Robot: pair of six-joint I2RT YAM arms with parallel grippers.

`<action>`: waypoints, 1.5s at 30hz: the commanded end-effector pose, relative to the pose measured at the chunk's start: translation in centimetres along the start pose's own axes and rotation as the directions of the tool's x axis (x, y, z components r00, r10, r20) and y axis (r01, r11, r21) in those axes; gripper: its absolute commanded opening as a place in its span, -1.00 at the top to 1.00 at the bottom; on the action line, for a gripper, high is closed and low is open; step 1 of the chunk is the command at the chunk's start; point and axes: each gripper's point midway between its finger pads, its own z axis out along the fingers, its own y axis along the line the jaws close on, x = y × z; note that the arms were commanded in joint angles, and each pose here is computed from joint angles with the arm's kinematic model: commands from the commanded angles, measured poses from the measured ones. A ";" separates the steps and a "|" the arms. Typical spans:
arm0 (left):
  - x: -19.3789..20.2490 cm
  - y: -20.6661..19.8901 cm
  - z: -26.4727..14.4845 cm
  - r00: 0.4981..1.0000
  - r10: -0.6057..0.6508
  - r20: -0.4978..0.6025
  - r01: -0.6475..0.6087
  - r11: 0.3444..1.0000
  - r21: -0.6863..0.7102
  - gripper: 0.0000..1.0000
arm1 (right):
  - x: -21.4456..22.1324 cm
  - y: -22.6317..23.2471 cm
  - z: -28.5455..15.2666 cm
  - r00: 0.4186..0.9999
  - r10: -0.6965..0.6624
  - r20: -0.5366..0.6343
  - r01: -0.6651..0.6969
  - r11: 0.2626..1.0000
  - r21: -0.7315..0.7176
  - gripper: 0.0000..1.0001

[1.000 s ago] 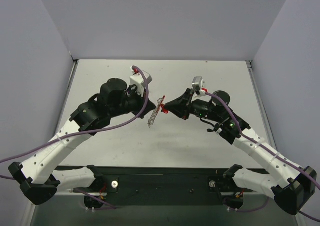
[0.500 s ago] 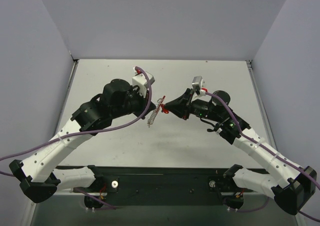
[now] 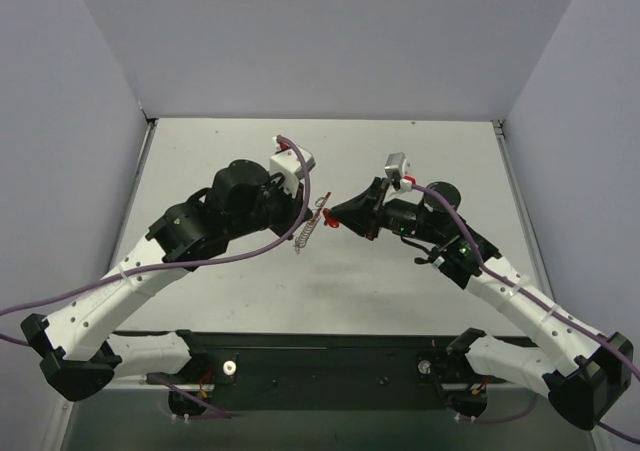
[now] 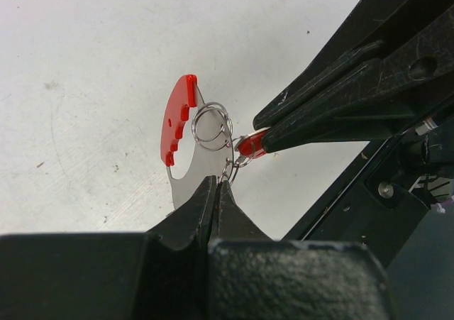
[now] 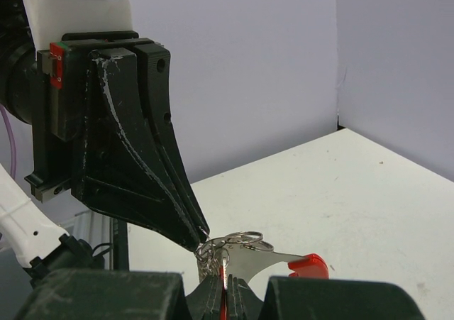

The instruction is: Put the keys on the keyring

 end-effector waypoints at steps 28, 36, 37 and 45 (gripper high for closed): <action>-1.0 2.6 -3.7 0.998 0.037 0.047 -0.030 0.988 -0.152 1.00 | -5.1 0.4 -1.6 0.984 -0.081 0.160 0.080 0.997 0.008 -0.52; -2.5 0.7 -4.6 0.989 0.063 0.136 -0.059 0.998 -0.038 1.00 | -5.4 3.2 -1.0 0.989 -0.042 0.142 0.066 0.982 -0.174 -0.41; -2.5 0.1 -4.7 0.988 0.064 0.142 -0.064 0.998 -0.003 1.00 | -5.7 3.5 -0.9 0.989 -0.034 0.143 0.062 0.980 -0.191 -0.40; -3.2 -3.1 -5.6 0.968 0.106 0.226 -0.148 0.973 0.175 1.00 | -6.3 4.6 -0.4 0.990 -0.004 0.141 0.043 0.961 -0.273 -0.34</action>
